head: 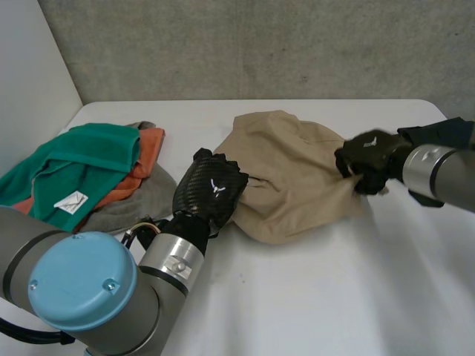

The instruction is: Fold the laundry.

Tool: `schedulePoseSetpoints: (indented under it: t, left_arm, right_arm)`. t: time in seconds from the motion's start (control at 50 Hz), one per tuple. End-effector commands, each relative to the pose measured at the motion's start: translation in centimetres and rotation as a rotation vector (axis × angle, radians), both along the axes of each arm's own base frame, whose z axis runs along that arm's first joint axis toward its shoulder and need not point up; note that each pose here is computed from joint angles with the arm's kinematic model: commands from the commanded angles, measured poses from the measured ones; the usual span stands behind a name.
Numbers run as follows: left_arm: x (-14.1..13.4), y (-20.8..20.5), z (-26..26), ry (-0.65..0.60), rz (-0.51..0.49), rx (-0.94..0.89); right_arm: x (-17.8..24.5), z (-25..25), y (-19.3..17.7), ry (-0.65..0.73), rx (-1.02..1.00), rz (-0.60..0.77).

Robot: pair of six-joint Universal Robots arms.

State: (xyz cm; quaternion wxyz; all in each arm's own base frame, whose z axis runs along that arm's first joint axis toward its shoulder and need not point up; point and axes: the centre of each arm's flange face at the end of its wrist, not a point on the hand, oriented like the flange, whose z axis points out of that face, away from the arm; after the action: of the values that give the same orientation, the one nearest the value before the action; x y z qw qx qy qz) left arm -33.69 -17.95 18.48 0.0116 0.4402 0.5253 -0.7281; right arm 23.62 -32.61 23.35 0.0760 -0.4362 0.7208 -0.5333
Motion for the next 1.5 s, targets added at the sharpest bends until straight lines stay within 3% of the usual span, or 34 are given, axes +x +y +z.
schedulePoseSetpoints:
  t: [0.02, 0.18, 0.32, 0.42, 0.6, 0.74, 0.9, 1.14, 1.5]
  left_arm:
    - [-0.3, -0.6, 0.8, 0.014, 0.042, -0.017]
    - [-0.8, -1.4, 2.1, 0.049, 0.048, -0.051]
    - [-1.1, -1.9, 3.6, 0.083, 0.051, -0.079]
    - [-1.4, -2.3, 5.0, 0.113, 0.052, -0.108]
    - [-1.8, -2.4, 5.7, 0.122, 0.045, -0.112]
    - [-1.9, -2.1, 5.6, 0.121, 0.039, -0.107]
    - [-2.1, -1.6, 5.7, 0.119, 0.028, -0.104]
    - [-1.8, -1.6, 5.6, 0.115, 0.031, -0.1]
    - [-1.8, -2.1, 5.6, 0.115, 0.039, -0.102]
  right_arm:
    - [1.0, -6.0, -1.7, 0.077, 0.052, 0.031]
    - [0.9, -3.8, -2.5, 0.01, -0.073, -0.047]
    - [-1.5, 1.3, -0.3, -0.175, -0.094, -0.165]
    - [-2.7, 3.0, 3.4, -0.256, -0.051, -0.213]
    - [-3.5, -1.0, 9.7, -0.23, 0.125, -0.225]
    - [-3.4, -4.3, 12.3, -0.227, 0.242, -0.205]
    - [-3.2, -7.1, 9.7, -0.316, 0.243, -0.249]
    - [-3.1, -8.1, 5.8, -0.308, 0.139, -0.326]
    - [0.8, -9.9, 3.0, -0.274, 0.1, -0.279]
